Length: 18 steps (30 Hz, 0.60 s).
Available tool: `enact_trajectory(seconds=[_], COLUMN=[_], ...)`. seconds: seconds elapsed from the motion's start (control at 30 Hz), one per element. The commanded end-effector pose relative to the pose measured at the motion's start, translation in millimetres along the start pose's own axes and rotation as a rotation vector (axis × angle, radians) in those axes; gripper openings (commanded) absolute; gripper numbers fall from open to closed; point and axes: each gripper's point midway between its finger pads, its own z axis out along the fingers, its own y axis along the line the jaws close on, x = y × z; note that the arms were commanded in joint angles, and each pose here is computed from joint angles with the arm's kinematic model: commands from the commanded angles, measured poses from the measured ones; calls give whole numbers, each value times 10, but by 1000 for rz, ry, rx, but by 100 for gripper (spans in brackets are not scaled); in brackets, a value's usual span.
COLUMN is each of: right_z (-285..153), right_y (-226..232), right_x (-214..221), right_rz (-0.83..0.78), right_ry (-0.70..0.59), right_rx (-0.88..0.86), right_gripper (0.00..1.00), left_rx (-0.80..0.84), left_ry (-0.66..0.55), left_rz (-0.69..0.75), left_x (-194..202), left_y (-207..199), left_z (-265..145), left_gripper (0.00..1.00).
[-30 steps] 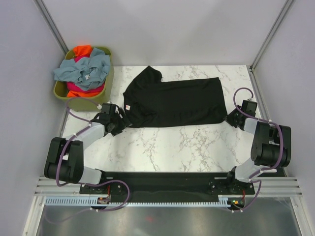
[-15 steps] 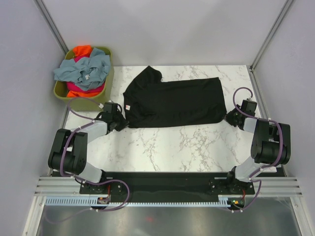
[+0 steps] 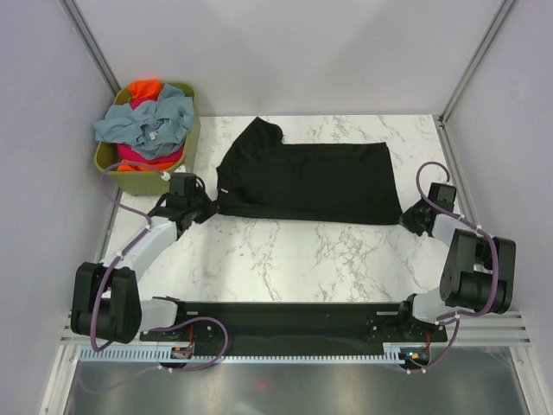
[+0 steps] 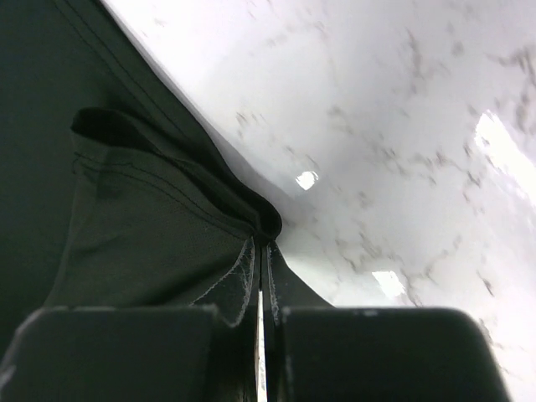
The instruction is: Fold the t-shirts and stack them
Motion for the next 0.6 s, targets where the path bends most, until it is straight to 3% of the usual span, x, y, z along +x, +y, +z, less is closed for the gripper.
enact_trajectory(seconds=[0.0,0.2,0.23,0.27,0.3,0.33,0.37,0.4,0.57], right_z=[-98,-200,-215,-237,-275,-301,-332,-390,-669], right_y=[-261,-363,-370,-368,-353,-349,-321,-302,-152], right_x=[108,198,192,180,151,119,70,48,-245], right_rz=[-5,-13,-9,-11,-11,-12,-11,-12,-32], right_ry=[1,-3,-7,-8,-19,-32,-44,-52,-148], right_rx=[92,117,121,120,117,122,121,119,108], right_gripper=[0,0,2,16,60,76,86,94,98], left_rx=[-45,-19,-5,-6,-8,-4,-6,-20,-2], left_ry=[68,215,222,243,259,257,254,257,136], left_rz=[20,-25,-32,-41,-43,-41,-30,-23,27], left_x=[246,729,764,854,905,911,905,908,549], left_y=[232,364,357,402,426,428,436,462,316], left_z=[-44,-108,-140,-166,-197,-243,-269,-303,-441], left_gripper=[11,33,42,49,62,71,74,77,77])
